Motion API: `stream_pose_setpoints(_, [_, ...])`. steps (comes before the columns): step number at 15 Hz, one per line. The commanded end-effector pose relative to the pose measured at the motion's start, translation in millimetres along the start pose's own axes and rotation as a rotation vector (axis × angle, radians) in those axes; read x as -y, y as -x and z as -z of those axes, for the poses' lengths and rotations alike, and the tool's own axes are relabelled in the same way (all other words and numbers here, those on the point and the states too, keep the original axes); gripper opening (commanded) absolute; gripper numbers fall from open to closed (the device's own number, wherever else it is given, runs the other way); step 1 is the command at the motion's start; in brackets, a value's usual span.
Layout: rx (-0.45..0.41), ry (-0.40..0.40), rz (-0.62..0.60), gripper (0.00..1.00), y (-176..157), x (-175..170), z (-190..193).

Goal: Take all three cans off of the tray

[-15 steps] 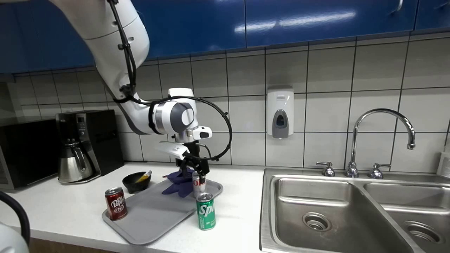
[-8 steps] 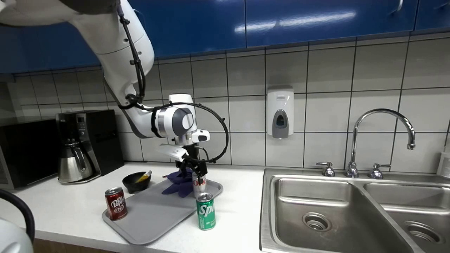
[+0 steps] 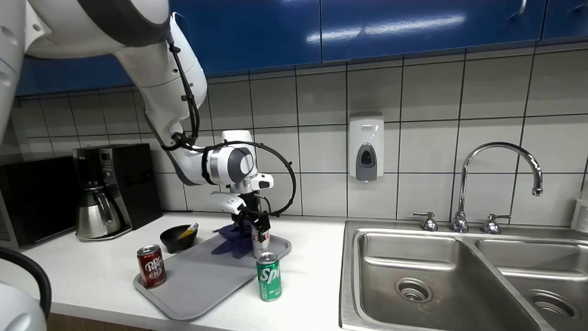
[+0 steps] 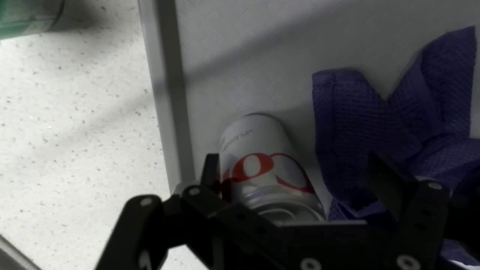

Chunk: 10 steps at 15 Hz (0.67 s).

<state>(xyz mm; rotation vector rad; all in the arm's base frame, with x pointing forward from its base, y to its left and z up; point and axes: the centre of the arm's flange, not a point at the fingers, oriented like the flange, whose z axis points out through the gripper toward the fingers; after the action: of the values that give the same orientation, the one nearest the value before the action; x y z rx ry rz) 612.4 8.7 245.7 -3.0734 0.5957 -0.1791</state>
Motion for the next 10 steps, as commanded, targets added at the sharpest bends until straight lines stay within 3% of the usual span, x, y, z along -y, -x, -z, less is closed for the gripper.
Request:
stream_pose_setpoints(1, [-0.003, -0.006, -0.039, 1.0, -13.4, 4.6, 2.1])
stream_pose_setpoints(10, [-0.011, -0.007, -0.064, 1.0, -17.0, -8.3, 5.4])
